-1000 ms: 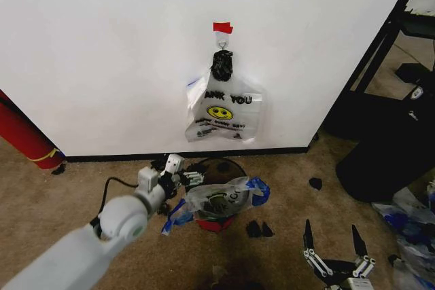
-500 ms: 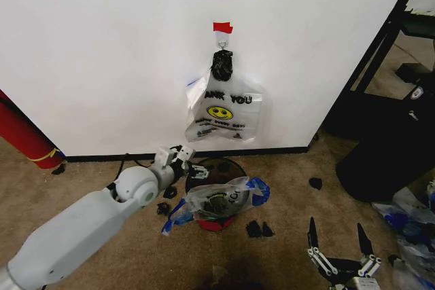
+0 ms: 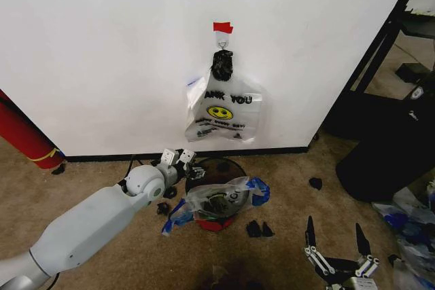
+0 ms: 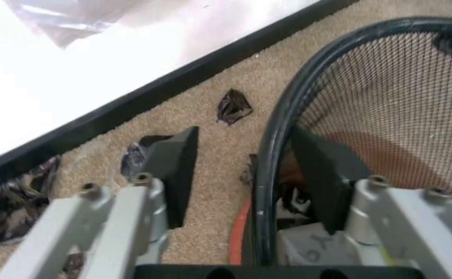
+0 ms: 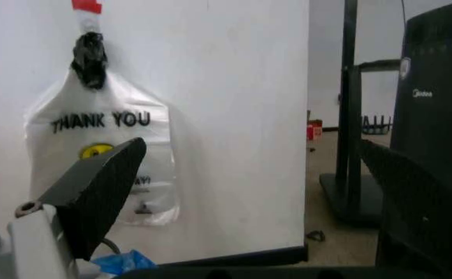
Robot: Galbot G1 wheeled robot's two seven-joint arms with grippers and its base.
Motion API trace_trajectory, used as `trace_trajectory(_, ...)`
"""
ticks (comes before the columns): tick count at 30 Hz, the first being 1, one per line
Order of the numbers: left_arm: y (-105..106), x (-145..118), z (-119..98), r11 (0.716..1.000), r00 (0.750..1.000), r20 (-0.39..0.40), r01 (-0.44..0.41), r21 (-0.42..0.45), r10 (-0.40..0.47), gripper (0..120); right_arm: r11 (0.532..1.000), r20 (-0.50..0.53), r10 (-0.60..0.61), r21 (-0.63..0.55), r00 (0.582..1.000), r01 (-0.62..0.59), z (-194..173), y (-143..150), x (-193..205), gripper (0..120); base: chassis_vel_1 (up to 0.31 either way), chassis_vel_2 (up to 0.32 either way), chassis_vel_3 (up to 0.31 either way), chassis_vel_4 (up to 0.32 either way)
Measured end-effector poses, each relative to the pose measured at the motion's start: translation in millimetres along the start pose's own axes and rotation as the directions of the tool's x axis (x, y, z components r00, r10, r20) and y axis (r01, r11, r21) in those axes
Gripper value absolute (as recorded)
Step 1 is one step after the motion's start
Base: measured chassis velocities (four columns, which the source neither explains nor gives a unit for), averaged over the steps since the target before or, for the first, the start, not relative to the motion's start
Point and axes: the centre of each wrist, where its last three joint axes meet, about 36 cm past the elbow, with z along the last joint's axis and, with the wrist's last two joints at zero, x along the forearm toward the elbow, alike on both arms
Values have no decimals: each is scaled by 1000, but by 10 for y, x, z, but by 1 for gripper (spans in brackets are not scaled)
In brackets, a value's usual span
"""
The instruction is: Pick up the garbage bag from the wall and place it over the trash bin.
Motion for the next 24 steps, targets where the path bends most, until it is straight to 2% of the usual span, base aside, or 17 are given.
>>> trace_trajectory(3,7,16,-43,999,1000,-9,-6,44,6,34,1000,-1,10,0,1000,-10,15,5,-3,100,0,0,0,0)
trace_trajectory(4,7,16,-43,999,1000,-9,-6,44,6,34,1000,-1,10,0,1000,-10,15,5,-3,100,0,0,0,0)
trace_trajectory(7,15,18,-57,998,1000,-15,-8,56,9,20,1000,-3,15,1,1000,-15,16,2,5,100,0,0,0,0)
trace_trajectory(9,14,17,-62,998,1000,-16,-6,61,7,15,1000,-4,18,1,1000,-18,15,-1,7,100,0,0,0,0)
trace_trajectory(11,14,17,-62,998,1000,-16,-6,61,7,15,1000,-4,18,1,1000,-18,15,-1,7,100,0,0,0,0)
trace_trajectory(12,10,17,-69,997,1000,-19,-5,76,6,8,1000,-4,20,1,1000,-20,12,-4,6,100,0,0,0,0)
trace_trajectory(13,5,22,-83,996,1000,-21,-3,87,5,4,1000,-4,20,2,1000,-20,10,-6,5,100,0,0,0,0)
trace_trajectory(20,-59,144,-144,988,999,-11,40,147,-38,4,1000,-7,18,4,1000,-18,4,-12,-14,100,0,0,0,0)
trace_trajectory(24,-166,507,-135,949,995,15,86,303,-95,4,1000,-15,16,5,1000,-16,14,-14,-44,100,0,0,0,0)
